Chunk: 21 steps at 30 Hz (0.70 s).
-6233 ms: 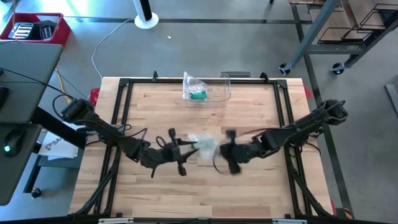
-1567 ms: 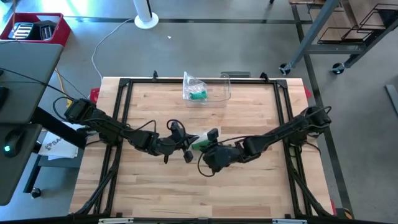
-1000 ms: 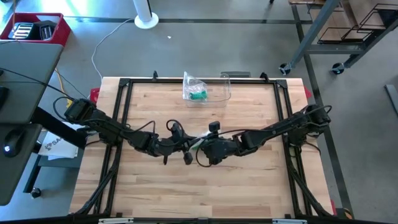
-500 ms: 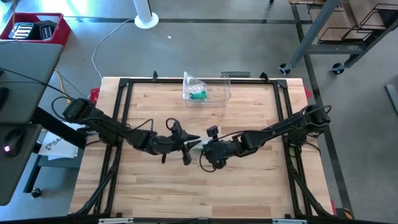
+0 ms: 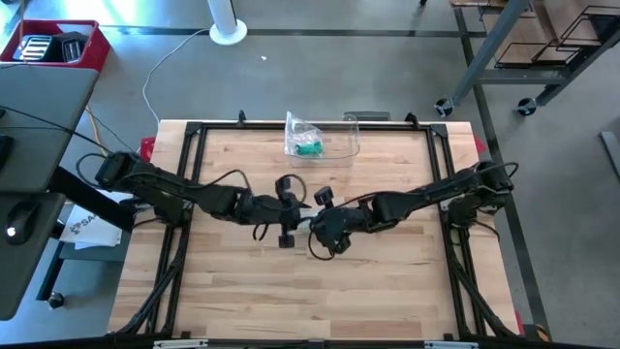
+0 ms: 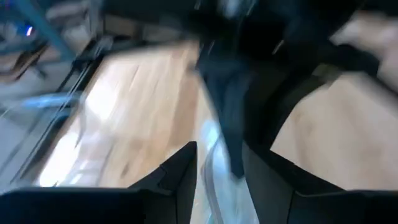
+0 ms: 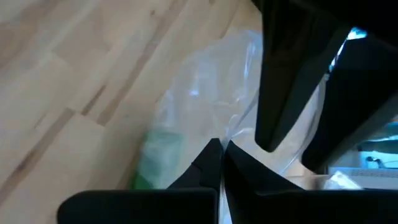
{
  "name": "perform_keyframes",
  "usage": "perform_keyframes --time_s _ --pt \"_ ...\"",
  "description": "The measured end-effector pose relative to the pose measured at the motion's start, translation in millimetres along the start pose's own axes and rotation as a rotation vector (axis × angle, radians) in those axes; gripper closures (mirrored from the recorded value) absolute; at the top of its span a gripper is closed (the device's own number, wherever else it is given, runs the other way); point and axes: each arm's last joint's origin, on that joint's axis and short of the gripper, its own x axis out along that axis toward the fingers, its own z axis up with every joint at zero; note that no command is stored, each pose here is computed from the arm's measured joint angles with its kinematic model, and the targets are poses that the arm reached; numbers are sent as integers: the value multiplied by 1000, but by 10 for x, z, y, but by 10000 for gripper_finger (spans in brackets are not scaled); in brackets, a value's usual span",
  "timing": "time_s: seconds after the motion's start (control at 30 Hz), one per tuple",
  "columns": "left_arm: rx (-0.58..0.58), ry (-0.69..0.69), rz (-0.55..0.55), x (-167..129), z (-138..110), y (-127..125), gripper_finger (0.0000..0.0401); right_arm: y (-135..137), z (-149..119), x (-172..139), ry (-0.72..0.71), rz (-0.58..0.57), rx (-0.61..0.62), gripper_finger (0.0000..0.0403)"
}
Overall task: Roll bandage
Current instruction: Open the zip bag
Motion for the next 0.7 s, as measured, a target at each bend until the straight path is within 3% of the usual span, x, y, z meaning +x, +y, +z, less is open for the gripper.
perform_keyframes --time_s 0.17,0.3,0.5,0.7 --pt "15 165 46 -60 60 131 329 -22 -3 2 2 -3 -39 402" --pt "25 213 -14 -55 30 166 389 -20 0 0 -1 -3 -40 403" --pt "25 228 -84 -57 15 148 394 -24 -1 0 6 -14 -47 402" --pt "-18 217 -152 -59 28 120 387 -33 48 -12 -12 -70 -163 402"
